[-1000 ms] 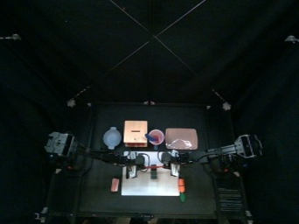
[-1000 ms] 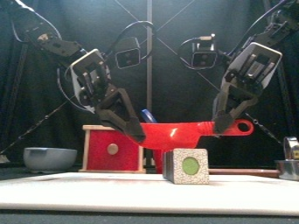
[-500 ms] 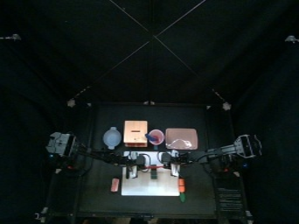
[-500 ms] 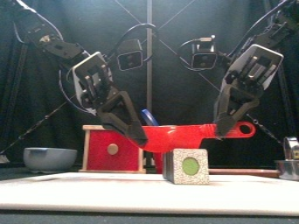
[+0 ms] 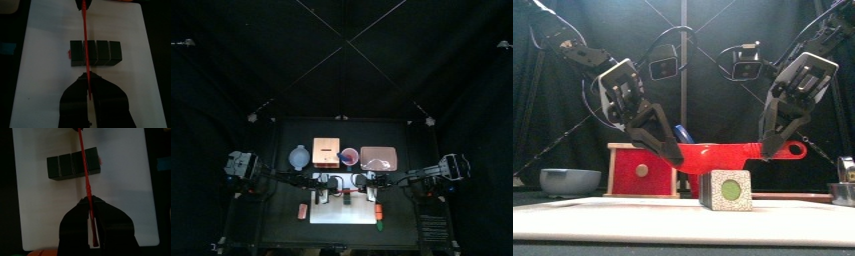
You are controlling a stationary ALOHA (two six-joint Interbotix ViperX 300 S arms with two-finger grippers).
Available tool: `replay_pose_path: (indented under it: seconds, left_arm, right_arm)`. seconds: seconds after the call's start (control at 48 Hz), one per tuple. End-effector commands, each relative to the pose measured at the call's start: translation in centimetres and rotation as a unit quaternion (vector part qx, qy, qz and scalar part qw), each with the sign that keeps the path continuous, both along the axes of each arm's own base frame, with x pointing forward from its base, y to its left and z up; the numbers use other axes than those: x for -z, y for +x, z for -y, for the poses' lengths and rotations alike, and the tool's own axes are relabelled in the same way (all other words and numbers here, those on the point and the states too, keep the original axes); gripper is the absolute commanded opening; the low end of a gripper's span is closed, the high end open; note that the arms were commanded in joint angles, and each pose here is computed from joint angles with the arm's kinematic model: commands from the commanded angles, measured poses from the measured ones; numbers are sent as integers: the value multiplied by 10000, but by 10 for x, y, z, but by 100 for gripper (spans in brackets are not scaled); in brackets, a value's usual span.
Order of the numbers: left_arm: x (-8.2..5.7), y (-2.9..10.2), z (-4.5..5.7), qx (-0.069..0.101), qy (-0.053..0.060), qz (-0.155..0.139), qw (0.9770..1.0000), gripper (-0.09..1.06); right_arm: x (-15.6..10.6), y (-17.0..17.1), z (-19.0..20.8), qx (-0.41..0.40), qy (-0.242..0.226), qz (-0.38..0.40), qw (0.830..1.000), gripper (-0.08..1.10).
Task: Place sushi on board then cut the sushi with the knife then place the pieces on the plate
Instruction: Cut the sushi into 4 pieces
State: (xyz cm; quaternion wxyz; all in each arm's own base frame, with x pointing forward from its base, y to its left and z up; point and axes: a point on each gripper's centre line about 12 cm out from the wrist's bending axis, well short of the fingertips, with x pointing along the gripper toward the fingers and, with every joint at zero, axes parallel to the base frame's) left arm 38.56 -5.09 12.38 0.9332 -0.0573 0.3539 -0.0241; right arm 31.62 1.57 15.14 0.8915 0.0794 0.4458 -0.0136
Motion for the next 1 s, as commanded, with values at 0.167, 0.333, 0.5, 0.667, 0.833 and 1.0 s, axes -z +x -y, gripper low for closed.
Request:
replay_pose_path:
  seconds: [0.167, 0.333, 0.5, 0.667, 0.833, 1.0]
  left_arm:
    - [-12, 4, 1, 42, 10, 156, 9999, 33]
    - [-12, 4, 1, 42, 8, 164, 9999, 33]
    - [-10, 4, 1, 37, 6, 140, 9999, 33]
    - [-10, 4, 1, 32, 1, 124, 9999, 33]
    - [-9, 4, 1, 32, 4, 117, 9999, 33]
    - [-6, 3, 1, 26, 2, 86, 10000, 33]
  right_arm:
    - [-20, 2, 9, 135, 1, 299, 9995, 27]
    - [-18, 1, 10, 153, -7, 268, 9995, 27]
    - [-15, 0, 10, 168, 9, 222, 9996, 27]
    - [-14, 0, 8, 139, 22, 198, 9997, 27]
    - [-11, 0, 7, 165, 61, 143, 9997, 27]
    - [-5, -1, 7, 203, 107, 50, 9997, 27]
